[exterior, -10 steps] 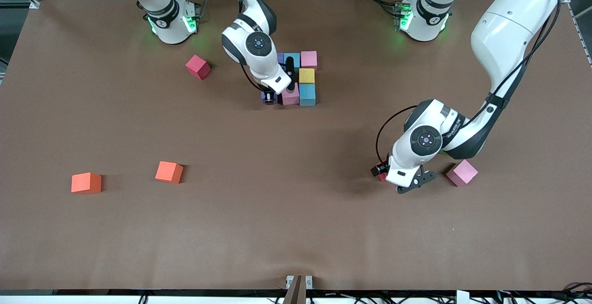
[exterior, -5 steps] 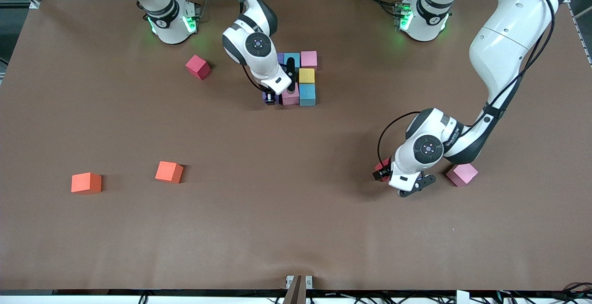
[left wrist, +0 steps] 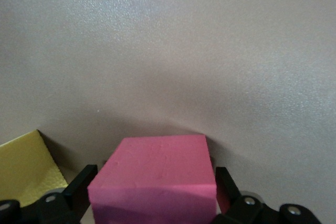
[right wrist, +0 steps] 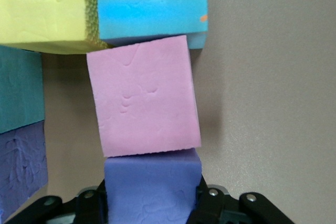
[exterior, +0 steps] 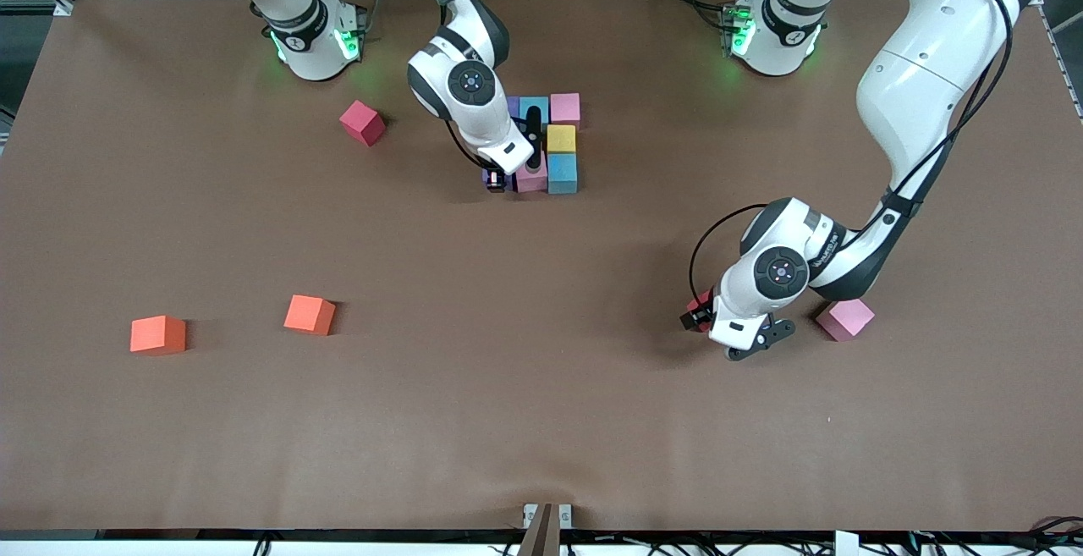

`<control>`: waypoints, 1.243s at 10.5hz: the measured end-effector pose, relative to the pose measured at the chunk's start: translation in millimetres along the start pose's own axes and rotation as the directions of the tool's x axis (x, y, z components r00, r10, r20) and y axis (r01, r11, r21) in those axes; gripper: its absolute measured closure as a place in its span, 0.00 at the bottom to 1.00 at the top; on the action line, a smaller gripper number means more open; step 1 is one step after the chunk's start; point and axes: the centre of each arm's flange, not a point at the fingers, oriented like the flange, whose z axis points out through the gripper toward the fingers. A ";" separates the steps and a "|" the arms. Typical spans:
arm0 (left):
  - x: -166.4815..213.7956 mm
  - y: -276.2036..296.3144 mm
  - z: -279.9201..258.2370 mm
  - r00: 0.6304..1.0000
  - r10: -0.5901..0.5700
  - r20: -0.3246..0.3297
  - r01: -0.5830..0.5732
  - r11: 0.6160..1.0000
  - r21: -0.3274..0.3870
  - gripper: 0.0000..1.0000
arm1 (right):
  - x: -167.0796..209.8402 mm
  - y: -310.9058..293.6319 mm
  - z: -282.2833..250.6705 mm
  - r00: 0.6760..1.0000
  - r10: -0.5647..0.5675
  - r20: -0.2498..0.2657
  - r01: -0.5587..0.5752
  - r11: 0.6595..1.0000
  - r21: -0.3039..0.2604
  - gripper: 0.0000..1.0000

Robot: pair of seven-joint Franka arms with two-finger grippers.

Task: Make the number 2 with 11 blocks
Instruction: 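Place purple below pink with the right gripper while the left gripper grasps hot pink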

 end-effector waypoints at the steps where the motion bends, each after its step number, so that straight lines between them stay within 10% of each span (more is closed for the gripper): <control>1: 0.0 0.0 0.1 1.000 0.001 0.000 -0.001 1.000 0.000 0.01 | 0.7 0.8 0.1 1.000 0.014 -0.007 -0.013 1.000 0.006 0.44; 5: -2.3 2.4 0.2 1.000 0.006 0.000 -0.006 1.000 0.001 0.02 | 1.0 1.3 0.2 1.000 0.026 -0.014 -0.026 1.000 0.012 0.43; 9: -8.4 8.5 0.4 1.000 0.020 -0.001 -0.020 1.000 0.002 0.09 | 1.1 3.2 -1.1 0.999 0.029 -0.016 -0.029 1.000 0.009 0.00; 13: -14.4 21.2 -5.7 0.999 0.037 -0.013 -0.037 0.999 -0.008 0.23 | 4.0 19.0 -23.2 0.999 0.047 0.005 -0.047 0.998 0.037 0.00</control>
